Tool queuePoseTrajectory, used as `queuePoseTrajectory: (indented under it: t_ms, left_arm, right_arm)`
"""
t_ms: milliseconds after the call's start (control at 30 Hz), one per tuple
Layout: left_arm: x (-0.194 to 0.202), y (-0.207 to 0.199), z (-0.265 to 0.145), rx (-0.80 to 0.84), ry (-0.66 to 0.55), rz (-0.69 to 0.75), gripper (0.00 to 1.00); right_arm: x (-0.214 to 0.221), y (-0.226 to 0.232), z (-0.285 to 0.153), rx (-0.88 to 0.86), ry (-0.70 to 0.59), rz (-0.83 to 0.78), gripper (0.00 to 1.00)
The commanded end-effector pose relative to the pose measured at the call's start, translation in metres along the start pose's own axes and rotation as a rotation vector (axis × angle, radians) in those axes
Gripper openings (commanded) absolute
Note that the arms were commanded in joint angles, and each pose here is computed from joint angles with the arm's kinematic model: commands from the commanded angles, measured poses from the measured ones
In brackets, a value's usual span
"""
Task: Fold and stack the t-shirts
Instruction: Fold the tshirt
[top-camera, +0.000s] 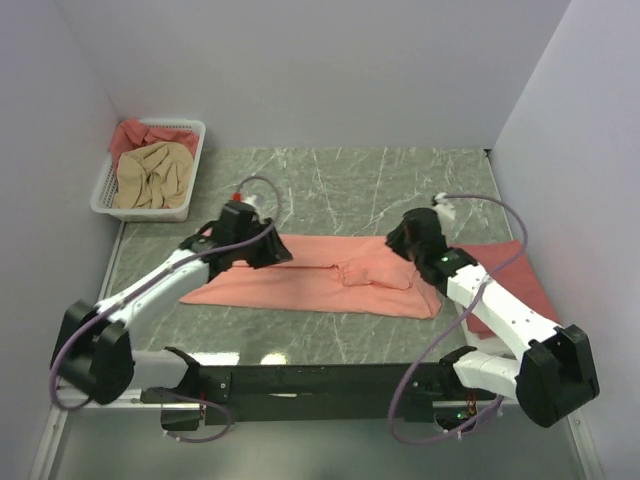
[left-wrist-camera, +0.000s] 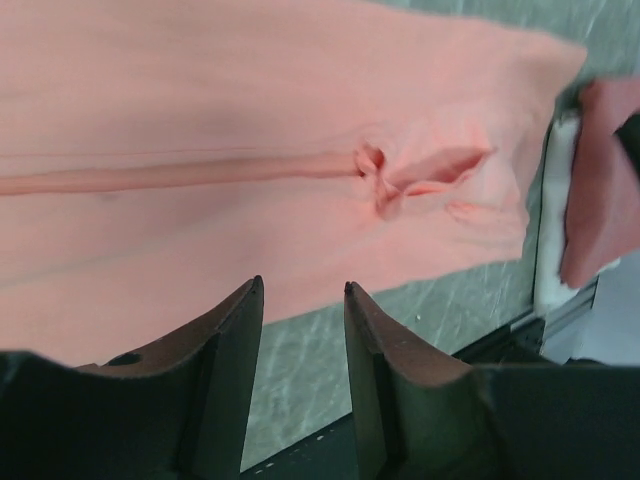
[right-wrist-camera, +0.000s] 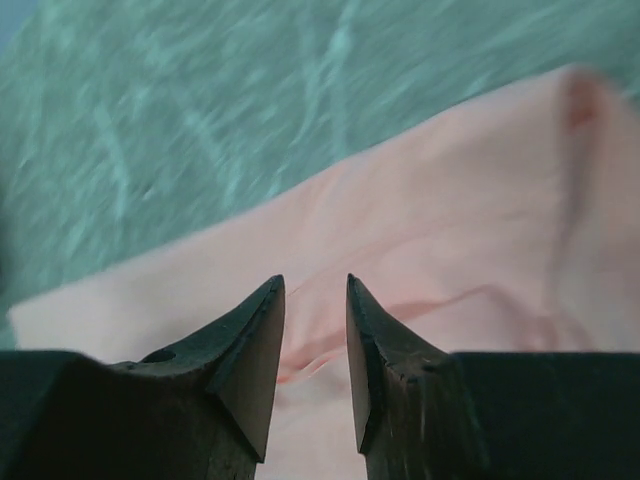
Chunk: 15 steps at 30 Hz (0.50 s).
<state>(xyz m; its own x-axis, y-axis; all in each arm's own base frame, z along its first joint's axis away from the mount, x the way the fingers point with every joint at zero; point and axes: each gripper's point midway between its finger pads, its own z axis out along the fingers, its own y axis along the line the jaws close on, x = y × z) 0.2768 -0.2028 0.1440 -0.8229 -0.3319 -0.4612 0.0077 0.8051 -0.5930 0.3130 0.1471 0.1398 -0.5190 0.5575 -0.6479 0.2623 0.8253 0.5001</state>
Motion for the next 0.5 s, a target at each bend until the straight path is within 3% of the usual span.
queuePoseTrajectory:
  t_ms: [0,100,467]
  left_arm:
    - [-0.004,-0.046,0.026,0.059,-0.012,0.018,0.43]
    - [0.013,-0.067,0.047,0.059,0.039,0.047,0.42]
    - [0.023,-0.078,0.067,0.052,0.082,0.032,0.39]
  right_arm:
    - [-0.008,-0.042,0.009,0.092,0.056,-0.067,0.38]
    - [-0.017,-0.041,0.03,0.117,0.095,-0.152,0.38]
    - [0.049,-0.043,0.06,0.116,0.331,-0.319,0.34]
